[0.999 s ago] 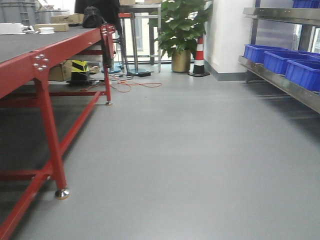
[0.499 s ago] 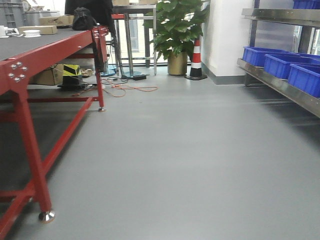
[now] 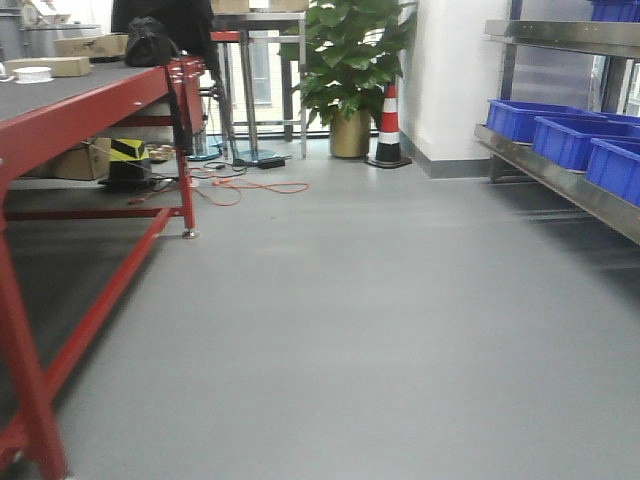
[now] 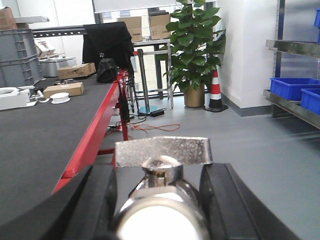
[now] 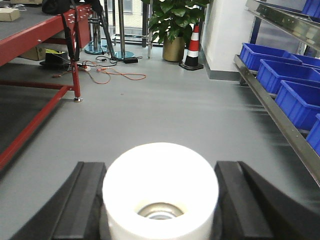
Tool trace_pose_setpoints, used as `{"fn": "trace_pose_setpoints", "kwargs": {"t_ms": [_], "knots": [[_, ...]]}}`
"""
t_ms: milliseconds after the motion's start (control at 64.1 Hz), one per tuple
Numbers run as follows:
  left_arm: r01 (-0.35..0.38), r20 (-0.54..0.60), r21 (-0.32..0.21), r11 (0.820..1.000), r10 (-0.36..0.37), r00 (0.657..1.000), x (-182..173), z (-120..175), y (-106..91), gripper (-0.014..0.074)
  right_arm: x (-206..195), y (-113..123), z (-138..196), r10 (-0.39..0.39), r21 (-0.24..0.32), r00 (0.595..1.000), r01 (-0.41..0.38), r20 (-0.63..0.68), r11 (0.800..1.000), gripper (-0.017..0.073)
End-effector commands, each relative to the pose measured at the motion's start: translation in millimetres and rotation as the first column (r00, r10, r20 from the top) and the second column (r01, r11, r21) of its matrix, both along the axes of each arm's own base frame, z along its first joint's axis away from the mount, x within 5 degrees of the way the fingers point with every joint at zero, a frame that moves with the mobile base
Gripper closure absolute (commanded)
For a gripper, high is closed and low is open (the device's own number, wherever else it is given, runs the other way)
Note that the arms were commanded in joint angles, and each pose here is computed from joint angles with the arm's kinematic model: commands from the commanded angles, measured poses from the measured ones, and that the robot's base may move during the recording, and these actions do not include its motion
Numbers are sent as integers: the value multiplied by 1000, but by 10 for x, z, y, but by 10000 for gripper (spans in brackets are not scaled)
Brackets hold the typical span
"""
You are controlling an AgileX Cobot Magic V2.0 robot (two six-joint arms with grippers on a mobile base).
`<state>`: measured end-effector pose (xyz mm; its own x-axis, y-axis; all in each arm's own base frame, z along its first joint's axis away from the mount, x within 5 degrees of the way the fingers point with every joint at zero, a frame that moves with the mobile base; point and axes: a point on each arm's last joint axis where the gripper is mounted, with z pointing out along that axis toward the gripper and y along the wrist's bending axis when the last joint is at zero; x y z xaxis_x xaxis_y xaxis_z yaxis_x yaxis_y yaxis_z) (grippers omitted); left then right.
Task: Place valve from conveyor to right shelf box
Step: 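Drive the base past the red table to the blue-box shelf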
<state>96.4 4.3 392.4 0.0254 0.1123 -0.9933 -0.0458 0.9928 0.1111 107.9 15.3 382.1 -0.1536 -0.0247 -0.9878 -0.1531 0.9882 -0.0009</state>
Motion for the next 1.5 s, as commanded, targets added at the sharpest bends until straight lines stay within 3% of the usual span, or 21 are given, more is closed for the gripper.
{"fn": "trace_pose_setpoints", "kwargs": {"t_ms": [0,1483], "knots": [[2,80,-11,1000,-1,997,-38,106,-4,704,-23,-14,138,-14,11,994,13,104,1000,712],[2,80,-11,1000,-1,997,-38,106,-4,704,-23,-14,138,-14,11,994,13,104,1000,712]]}}
